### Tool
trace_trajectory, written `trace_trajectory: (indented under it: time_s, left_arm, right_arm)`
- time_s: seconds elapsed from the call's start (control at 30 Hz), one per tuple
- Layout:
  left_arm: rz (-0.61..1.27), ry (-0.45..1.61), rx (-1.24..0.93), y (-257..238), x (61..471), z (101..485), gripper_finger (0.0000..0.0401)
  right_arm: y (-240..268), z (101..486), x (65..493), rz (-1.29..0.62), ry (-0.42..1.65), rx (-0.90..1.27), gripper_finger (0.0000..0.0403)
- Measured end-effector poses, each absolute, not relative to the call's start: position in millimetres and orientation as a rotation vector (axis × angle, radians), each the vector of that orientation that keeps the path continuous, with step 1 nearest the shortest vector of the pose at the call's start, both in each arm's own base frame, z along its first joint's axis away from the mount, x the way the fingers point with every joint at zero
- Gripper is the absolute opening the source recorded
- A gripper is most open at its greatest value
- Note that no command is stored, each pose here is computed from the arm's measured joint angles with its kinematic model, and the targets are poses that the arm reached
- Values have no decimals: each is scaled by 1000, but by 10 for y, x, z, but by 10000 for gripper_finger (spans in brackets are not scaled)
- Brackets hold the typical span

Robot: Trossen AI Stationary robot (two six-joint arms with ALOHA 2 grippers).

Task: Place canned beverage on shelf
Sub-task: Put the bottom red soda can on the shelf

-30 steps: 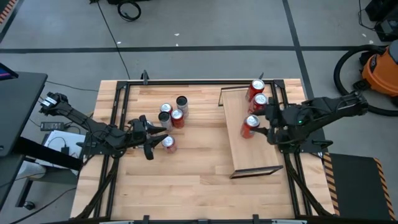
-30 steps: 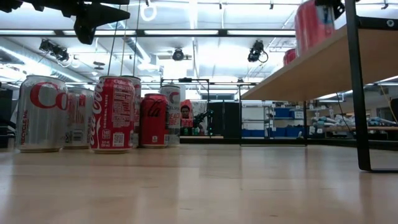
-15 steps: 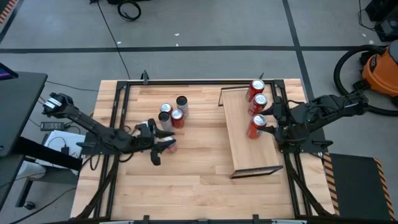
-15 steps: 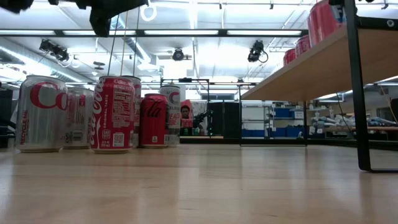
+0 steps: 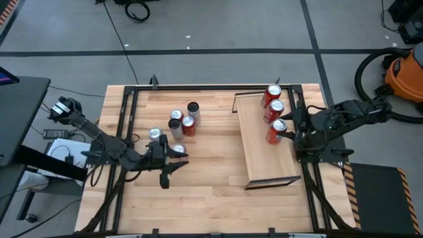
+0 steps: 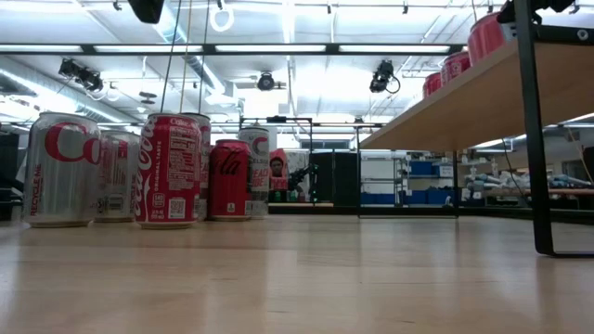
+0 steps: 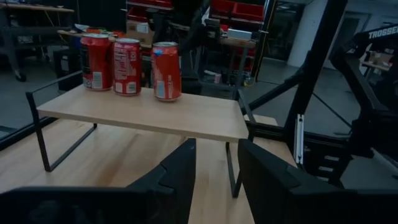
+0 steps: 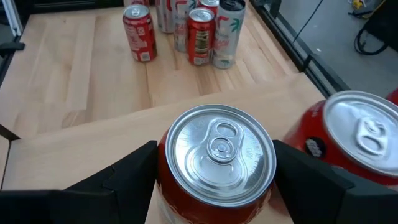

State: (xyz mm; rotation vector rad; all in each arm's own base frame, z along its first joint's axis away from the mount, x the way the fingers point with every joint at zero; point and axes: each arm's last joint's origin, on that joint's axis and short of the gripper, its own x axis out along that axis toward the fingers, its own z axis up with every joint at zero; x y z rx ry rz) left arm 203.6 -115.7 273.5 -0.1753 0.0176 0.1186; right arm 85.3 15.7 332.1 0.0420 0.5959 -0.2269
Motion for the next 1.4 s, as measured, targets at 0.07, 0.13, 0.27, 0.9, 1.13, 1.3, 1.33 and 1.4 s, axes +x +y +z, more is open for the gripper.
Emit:
trace_trajectory:
  time_s: [0.07,0.13,0.27,0.9,1.13,1.3,1.33,1.4]
  left_arm:
    - [118,18,-185,-1160,2033,2734,128]
    - [119,29,-186,-1160,2033,2721,128]
    - [120,40,-184,-1160,2032,2707,128]
    - [122,43,-199,-1159,2031,2703,128]
    - [122,43,-199,-1159,2031,2703,128]
    - [122,44,-198,-1159,2031,2702,128]
    - [122,44,-198,-1159,2031,2702,128]
    - [122,45,-197,-1159,2031,2701,128]
  right_arm:
    - [150,3316,834,-230,601,39,295]
    - [150,3316,833,-230,602,38,295]
    - [145,3304,824,-239,615,29,295]
    - [125,3275,792,-275,623,23,303]
    - [130,3191,832,-310,619,19,320]
    - [128,3207,817,-295,613,25,335]
    - [127,3204,814,-295,618,26,338]
    - [122,3196,806,-300,629,21,342]
